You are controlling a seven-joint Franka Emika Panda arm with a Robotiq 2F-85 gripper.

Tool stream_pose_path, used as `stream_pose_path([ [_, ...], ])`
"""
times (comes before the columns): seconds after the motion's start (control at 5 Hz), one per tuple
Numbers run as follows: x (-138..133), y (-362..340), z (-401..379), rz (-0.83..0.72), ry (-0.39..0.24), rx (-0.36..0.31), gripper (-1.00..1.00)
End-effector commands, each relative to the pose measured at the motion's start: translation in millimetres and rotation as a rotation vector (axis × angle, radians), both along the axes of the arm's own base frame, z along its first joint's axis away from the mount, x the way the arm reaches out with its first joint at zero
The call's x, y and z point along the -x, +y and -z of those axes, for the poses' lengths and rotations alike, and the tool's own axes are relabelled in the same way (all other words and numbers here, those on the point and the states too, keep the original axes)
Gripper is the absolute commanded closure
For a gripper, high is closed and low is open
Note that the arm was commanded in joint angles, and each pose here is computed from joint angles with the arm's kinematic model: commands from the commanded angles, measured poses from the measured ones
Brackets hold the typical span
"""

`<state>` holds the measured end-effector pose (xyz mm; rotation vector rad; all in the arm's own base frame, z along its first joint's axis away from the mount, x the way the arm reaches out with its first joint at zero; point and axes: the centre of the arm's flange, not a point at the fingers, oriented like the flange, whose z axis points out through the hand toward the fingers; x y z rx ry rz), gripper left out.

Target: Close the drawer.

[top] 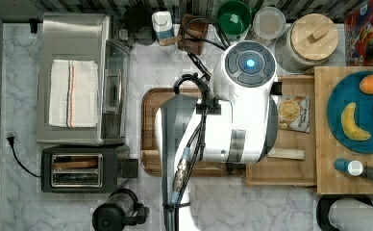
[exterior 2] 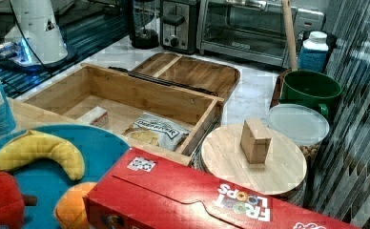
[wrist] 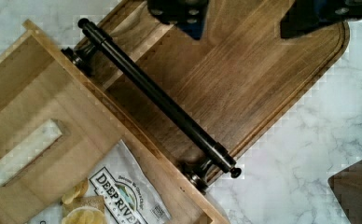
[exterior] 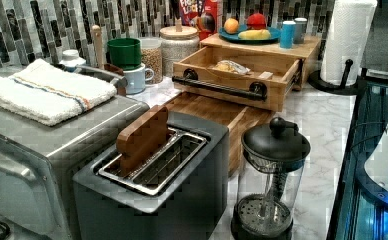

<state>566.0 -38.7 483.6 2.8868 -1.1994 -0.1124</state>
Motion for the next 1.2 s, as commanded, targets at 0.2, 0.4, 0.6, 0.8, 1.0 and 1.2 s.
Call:
stream_pose_path([
  [0.2, -0.2, 0.0, 0.3, -0.011, -0.001, -0.001, 1.0],
  [0.4, -5.6, 11.5, 12.0, -0.175, 0.006, -0.018, -1.0],
  [0.6, 4.5, 35.2, 33.0, -0.367, -0.046, -0.017, -1.0],
  [0.8, 10.6, 63.7, 49.0, -0.548, -0.017, 0.025, -1.0],
  [1.0, 16.9, 72.2, 66.4, -0.66, 0.002, -0.016, -1.0],
  [1.2, 25.4, 76.1, 84.7, -0.743, 0.01, -0.017, 1.0],
])
